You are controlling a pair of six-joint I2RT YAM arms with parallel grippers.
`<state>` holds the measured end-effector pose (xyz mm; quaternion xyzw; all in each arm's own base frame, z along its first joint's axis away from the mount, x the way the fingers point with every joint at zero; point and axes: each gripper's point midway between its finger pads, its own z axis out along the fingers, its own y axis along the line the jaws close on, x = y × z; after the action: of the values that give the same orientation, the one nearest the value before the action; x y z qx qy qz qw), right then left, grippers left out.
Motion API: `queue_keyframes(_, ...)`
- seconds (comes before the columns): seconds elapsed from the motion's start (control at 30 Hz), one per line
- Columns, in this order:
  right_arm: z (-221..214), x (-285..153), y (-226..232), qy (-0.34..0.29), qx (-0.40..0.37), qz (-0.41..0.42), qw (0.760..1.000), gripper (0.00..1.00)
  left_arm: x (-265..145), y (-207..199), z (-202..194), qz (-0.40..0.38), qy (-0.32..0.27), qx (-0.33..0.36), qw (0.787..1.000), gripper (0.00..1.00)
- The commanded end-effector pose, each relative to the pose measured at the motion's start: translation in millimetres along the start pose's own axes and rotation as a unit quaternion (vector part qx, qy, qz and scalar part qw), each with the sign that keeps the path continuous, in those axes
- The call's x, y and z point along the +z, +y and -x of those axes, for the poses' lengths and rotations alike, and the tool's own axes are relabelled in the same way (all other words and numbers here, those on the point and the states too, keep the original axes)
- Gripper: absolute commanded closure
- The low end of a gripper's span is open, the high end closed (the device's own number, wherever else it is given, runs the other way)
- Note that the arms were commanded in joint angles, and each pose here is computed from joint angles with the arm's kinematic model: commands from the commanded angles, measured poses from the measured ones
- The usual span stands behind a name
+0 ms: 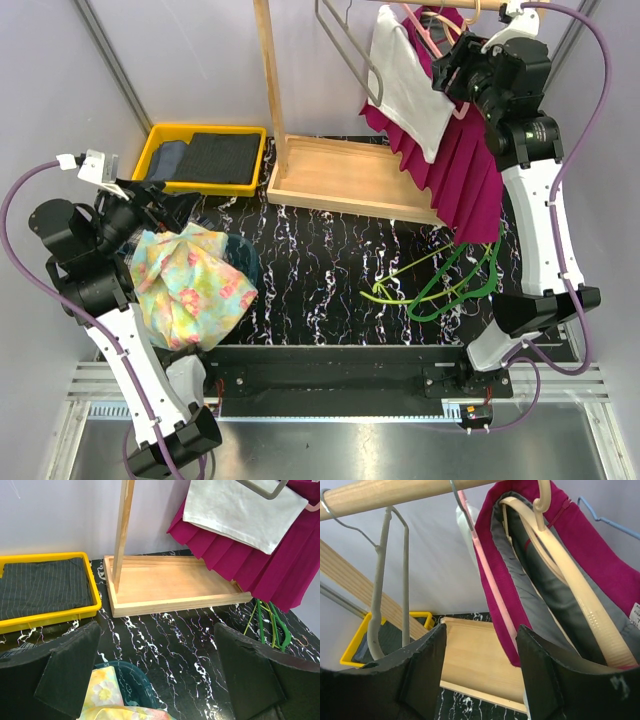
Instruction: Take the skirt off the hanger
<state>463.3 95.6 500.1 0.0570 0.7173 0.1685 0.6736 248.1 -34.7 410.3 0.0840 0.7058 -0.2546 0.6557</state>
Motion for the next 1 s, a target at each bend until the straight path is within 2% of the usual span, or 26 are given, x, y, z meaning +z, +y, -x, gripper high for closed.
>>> queue_keyframes(0.0, 12.2, -16.8, 16.7, -0.013, 0.021, 0.04, 0.999, 0.35, -2.0, -3.4, 11.4, 0.005, -0.016, 0.027, 0.999, 0.01)
queue_keyframes(0.2, 8.2, -9.2, 27.9, -0.004, 0.039, 0.069, 0.997, 0.36, -2.0, -3.8, 12.6, 0.004, -0.018, 0.025, 1.0, 0.01)
queue_keyframes(0.53, 0.1, 25.1, 27.9, 0.007, 0.05, 0.071, 0.996, 0.37, -3.4, -5.1, 14.7, 0.007, -0.022, 0.037, 0.999, 0.01)
queue_keyframes(0.73, 11.1, 36.6, 32.4, -0.01, 0.048, 0.079, 0.996, 0.37, -4.3, -4.9, 13.9, 0.01, -0.022, 0.043, 0.999, 0.01)
queue_keyframes(0.8, 6.6, 42.3, 32.5, -0.004, 0.054, 0.08, 0.995, 0.4, -4.0, -4.1, 15.0, 0.011, -0.023, 0.045, 0.999, 0.01)
queue_keyframes(0.87, 6.8, 44.4, 33.9, -0.004, 0.06, 0.082, 0.995, 0.48, -4.2, -4.3, 16.1, 0.012, -0.024, 0.047, 0.999, 0.01)
queue_keyframes(0.9, 1.5, 48.5, 32.6, 0.003, 0.062, 0.081, 0.995, 0.58, -4.2, -4.0, 16.1, 0.012, -0.024, 0.048, 0.999, 0.01)
queue_keyframes(0.97, 1.7, 48.9, 32.8, 0.004, 0.064, 0.08, 0.995, 0.7, -4.8, -4.2, 15.2, 0.013, -0.024, 0.05, 0.998, 0.01)
